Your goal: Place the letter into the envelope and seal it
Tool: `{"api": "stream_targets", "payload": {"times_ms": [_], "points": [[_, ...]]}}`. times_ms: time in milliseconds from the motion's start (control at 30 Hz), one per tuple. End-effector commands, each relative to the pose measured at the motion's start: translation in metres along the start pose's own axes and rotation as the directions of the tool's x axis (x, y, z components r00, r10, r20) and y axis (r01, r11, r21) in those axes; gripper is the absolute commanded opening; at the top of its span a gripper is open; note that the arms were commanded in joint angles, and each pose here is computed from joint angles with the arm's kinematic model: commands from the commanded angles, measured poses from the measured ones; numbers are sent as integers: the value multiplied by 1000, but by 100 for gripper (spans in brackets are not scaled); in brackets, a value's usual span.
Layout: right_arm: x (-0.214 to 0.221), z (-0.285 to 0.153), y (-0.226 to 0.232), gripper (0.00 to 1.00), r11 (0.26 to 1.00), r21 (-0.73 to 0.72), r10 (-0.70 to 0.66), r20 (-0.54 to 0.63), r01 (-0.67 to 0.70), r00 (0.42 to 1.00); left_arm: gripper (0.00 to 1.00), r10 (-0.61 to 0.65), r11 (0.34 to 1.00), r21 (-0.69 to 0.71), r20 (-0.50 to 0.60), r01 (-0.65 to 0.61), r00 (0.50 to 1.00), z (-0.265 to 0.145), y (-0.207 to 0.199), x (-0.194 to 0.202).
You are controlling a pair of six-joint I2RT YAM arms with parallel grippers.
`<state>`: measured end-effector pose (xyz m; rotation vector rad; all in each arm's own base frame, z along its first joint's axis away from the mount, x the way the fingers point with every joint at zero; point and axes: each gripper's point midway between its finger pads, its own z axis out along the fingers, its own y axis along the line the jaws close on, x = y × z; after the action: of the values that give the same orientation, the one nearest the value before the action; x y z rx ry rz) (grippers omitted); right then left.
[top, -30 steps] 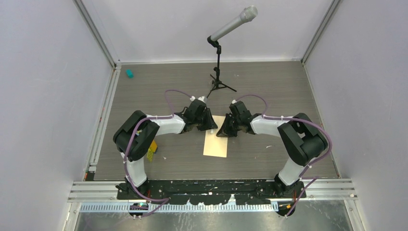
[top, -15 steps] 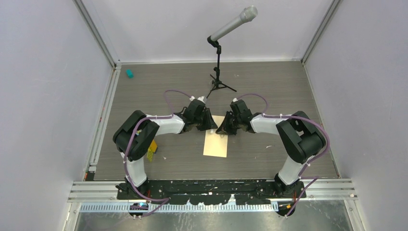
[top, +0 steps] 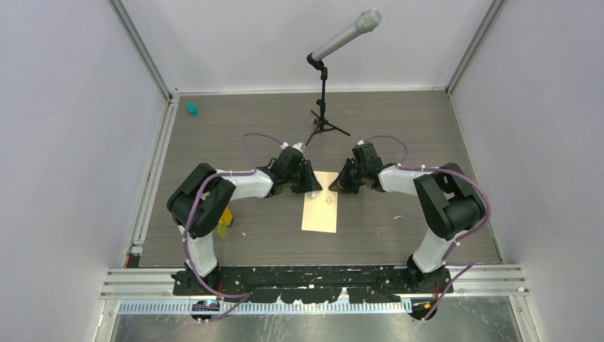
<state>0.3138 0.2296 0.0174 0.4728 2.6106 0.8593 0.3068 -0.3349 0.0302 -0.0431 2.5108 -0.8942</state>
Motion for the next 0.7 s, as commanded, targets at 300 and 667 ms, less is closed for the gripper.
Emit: {"api": "stream_targets", "payload": {"times_ms": [300, 667], "points": [[55, -15, -17, 1, 980, 88, -166, -108, 176, 980, 0, -38, 990, -136, -100, 24, 994, -1, 45, 38], [53, -36, -7, 1, 978, 78, -189, -76, 195, 979, 0, -40, 994, -103, -67, 33, 997, -2, 34, 27]]}}
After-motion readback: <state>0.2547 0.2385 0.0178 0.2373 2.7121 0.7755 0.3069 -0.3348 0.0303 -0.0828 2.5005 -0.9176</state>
